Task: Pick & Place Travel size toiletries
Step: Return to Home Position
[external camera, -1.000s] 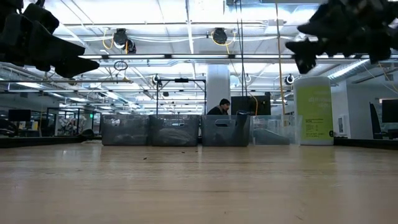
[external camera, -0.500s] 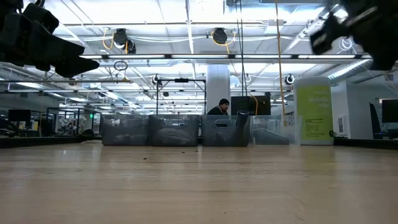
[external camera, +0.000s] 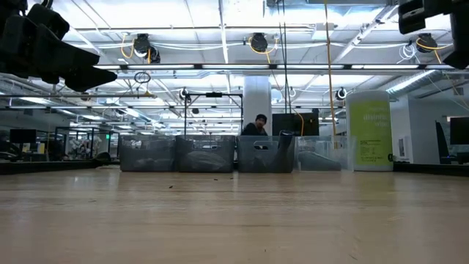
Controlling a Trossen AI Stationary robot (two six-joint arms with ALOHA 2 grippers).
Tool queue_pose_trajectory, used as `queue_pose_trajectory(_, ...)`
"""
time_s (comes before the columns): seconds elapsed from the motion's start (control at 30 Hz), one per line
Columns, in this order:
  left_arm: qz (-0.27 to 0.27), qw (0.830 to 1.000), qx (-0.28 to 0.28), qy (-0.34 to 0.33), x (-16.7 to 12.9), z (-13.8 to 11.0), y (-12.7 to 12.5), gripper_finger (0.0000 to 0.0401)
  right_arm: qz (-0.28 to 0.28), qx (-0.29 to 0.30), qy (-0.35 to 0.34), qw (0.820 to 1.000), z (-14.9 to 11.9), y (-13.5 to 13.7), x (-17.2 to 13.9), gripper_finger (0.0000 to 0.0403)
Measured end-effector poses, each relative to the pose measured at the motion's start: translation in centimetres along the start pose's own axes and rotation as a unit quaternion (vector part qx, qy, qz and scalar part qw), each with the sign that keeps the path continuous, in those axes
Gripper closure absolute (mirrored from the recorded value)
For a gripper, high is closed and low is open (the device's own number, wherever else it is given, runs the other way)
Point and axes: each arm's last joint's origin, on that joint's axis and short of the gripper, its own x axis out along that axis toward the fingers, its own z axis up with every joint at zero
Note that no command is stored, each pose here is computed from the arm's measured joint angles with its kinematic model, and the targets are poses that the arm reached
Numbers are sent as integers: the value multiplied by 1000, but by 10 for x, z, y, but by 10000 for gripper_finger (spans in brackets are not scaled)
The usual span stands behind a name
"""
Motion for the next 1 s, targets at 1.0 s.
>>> queue_pose_trajectory(1.0,0,1000,0,0,0,0,0,6,-725,-22,-105,681,-33,-50,-53,211)
